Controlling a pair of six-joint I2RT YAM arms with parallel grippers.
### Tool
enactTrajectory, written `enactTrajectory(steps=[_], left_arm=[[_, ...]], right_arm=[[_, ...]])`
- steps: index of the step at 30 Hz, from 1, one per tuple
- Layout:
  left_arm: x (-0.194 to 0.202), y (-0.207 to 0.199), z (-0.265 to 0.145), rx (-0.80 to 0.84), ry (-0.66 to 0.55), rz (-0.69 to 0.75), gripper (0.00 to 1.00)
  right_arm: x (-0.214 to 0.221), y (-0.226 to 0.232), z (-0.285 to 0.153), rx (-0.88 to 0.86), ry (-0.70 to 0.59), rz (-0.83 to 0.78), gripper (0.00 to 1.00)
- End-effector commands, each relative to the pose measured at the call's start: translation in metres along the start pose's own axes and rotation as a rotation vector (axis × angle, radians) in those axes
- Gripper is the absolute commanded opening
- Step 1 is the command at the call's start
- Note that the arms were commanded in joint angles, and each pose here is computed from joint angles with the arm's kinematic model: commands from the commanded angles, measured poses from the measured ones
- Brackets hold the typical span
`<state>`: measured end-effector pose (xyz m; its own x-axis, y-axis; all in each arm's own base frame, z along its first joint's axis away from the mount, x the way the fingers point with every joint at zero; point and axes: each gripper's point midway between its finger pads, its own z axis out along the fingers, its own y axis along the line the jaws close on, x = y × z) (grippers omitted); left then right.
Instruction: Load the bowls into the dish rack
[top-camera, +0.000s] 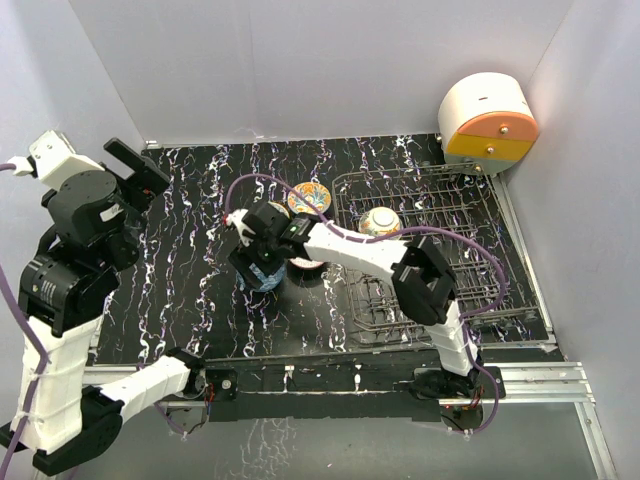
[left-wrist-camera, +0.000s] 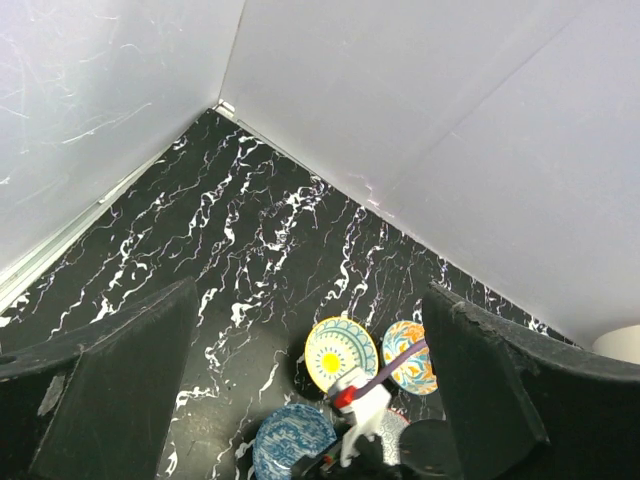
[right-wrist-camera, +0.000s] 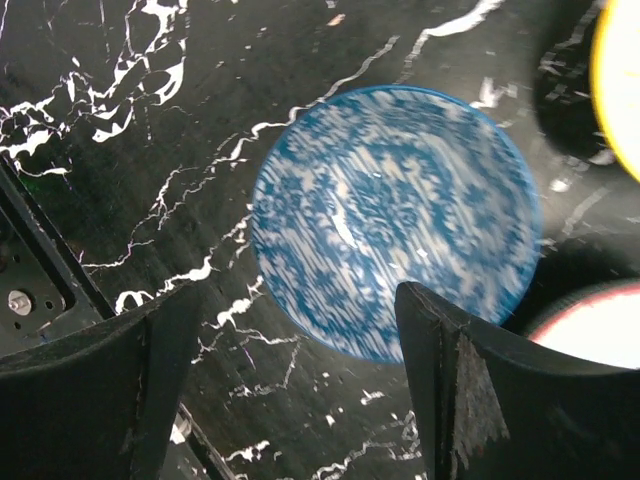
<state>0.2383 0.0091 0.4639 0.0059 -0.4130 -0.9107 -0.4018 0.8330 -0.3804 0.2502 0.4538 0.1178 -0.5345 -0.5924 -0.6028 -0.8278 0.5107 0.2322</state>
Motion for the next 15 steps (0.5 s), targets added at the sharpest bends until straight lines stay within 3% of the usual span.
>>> enactTrajectory(steps=[1, 13, 15], left_arm=[[-0.005, 0.013, -0.005, -0.049, -0.015, -0.014, 0.91], [-0.001, 0.015, -0.002, -0.062, -0.015, 0.029, 0.91], [0.000, 0.013, 0.000, -0.055, -0.012, 0.043, 0.91]], right_arm=[[-0.018, 0.015, 0.009, -0.024, -0.032, -0.083, 0.79], [0.012, 0.014, 0.041, 0.026, 0.051, -0.150, 0.76], [0.014, 0.011, 0.044, 0.037, 0.060, -0.165, 0.70]])
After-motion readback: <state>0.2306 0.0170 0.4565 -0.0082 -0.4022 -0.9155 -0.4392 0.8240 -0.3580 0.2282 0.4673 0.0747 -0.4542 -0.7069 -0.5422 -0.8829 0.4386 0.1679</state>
